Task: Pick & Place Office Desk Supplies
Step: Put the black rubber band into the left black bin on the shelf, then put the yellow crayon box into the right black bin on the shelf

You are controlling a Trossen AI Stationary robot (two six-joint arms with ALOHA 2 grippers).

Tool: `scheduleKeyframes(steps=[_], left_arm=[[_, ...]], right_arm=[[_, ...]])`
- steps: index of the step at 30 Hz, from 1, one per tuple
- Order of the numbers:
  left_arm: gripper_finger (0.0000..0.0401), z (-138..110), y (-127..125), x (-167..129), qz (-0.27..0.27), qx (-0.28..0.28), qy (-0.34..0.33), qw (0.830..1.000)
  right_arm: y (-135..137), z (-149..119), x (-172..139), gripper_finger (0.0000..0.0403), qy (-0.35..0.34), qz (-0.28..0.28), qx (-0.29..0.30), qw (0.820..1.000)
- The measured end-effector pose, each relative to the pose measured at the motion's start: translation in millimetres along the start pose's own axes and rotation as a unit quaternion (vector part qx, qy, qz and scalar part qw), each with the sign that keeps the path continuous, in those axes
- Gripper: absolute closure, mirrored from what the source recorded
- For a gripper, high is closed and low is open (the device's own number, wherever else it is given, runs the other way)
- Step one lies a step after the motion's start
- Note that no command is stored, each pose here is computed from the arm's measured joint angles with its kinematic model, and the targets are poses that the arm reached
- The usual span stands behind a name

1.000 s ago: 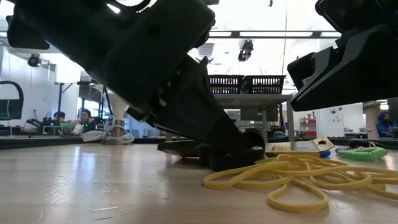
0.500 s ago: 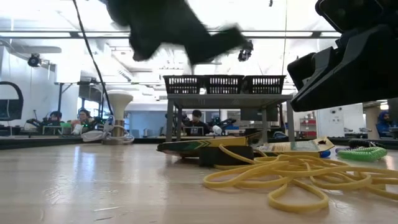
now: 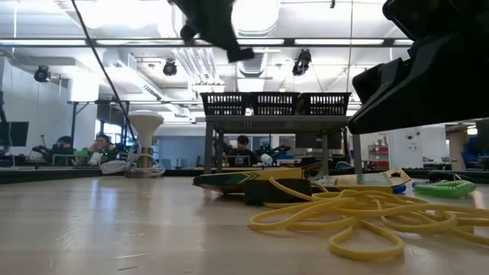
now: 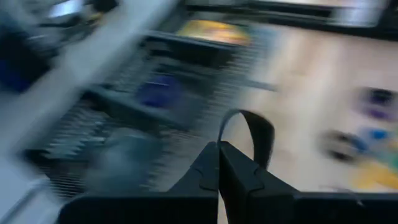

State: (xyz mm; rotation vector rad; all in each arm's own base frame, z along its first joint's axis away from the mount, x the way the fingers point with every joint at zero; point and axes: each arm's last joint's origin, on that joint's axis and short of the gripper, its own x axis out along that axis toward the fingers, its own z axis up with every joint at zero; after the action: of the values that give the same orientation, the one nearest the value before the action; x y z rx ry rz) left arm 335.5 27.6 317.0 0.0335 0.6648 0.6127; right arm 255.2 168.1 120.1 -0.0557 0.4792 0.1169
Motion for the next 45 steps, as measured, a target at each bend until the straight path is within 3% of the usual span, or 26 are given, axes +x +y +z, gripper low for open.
scheduleKeyframes(steps=[6,11,23,36,45], left_arm=[[0.0398,14.2,88.5,28.9,0.087,-0.025,0.033,0.995],[0.0396,-1.3,128.3,51.8,0.037,-0.082,0.046,0.995],[0.0383,-27.3,124.3,72.1,0.027,-0.076,0.029,0.996],[0.0275,-35.8,127.1,79.1,0.055,-0.089,0.011,0.994],[0.0245,-33.7,129.5,79.4,0.057,-0.123,-0.002,0.991]], right_arm=[[-0.1,-0.4,0.0,0.0376,0.002,0.000,0.000,1.000],[-0.1,-0.5,0.0,0.0376,0.002,0.000,-0.001,1.000],[-0.1,-0.5,0.0,0.0376,0.002,0.000,-0.001,1.000],[-0.7,-0.3,0.0,0.0376,0.000,-0.010,-0.001,1.000],[-0.8,-0.2,0.0,0.0376,-0.001,-0.012,-0.001,1.000]])
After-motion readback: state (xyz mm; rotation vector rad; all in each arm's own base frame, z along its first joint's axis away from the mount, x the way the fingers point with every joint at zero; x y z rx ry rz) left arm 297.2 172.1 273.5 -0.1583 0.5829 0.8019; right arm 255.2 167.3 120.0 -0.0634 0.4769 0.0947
